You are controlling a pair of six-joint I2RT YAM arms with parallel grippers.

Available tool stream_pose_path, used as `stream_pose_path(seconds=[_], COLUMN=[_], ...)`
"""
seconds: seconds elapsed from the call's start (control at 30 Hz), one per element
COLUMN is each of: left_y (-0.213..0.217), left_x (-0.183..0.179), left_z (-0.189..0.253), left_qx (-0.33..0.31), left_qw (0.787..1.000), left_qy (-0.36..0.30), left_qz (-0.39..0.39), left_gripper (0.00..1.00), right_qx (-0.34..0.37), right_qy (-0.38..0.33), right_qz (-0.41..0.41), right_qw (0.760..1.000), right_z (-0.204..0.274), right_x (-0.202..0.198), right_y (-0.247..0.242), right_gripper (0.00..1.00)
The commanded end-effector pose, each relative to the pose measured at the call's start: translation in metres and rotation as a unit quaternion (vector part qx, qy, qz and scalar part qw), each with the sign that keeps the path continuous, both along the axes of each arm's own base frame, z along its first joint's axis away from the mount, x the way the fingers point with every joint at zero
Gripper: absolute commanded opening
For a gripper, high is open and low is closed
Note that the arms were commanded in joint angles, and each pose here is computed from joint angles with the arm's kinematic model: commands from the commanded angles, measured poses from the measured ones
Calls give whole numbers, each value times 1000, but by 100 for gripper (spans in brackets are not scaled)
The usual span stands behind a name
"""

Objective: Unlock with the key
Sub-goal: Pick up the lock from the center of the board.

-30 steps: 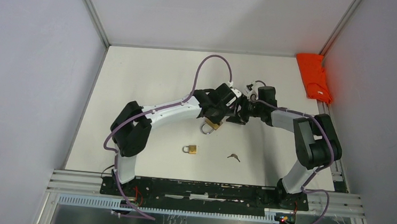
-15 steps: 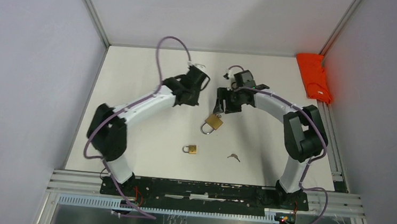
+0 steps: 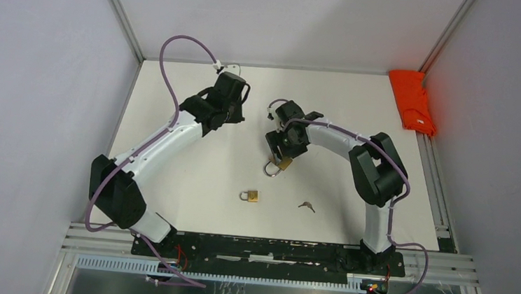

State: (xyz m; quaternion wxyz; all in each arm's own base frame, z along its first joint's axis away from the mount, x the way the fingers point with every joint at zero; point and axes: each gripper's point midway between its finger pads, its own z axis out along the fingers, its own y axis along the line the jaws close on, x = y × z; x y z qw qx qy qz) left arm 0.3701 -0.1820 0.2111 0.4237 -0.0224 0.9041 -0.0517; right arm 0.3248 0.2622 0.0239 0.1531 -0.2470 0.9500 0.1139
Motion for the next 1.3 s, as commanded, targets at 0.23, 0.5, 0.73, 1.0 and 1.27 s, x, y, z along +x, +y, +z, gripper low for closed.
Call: stream_pose_path(seconds=[0.23,0.5,0.73,1.0,1.27], left_y=[-4,-11,-20,-42,-99], left_x=[-1,0,0,-6,-15], left_z=[-9,-24,-33,-27,-11], left_qx=[-4,1,3,-44,-173], left_qw=[1000,999,997,990,955], left_qy=[1,17,18,-6,50], left_qz=[-10,-30,-72,-133,-237], left_gripper=[27,36,35,43,44], right_qx=[-86,-124,-90,19,71], right_qy=[19,42,-36,-128,-163], right_qz=[10,30,1,-19,-26], right_qw=[996,991,995,991,984], right_z=[-36,-60,-16,90,127], right_x=[-16,-37,-8,28,31], right_y=[-19,-33,-21,-17,-23], right_gripper=[62,27,0,0,0])
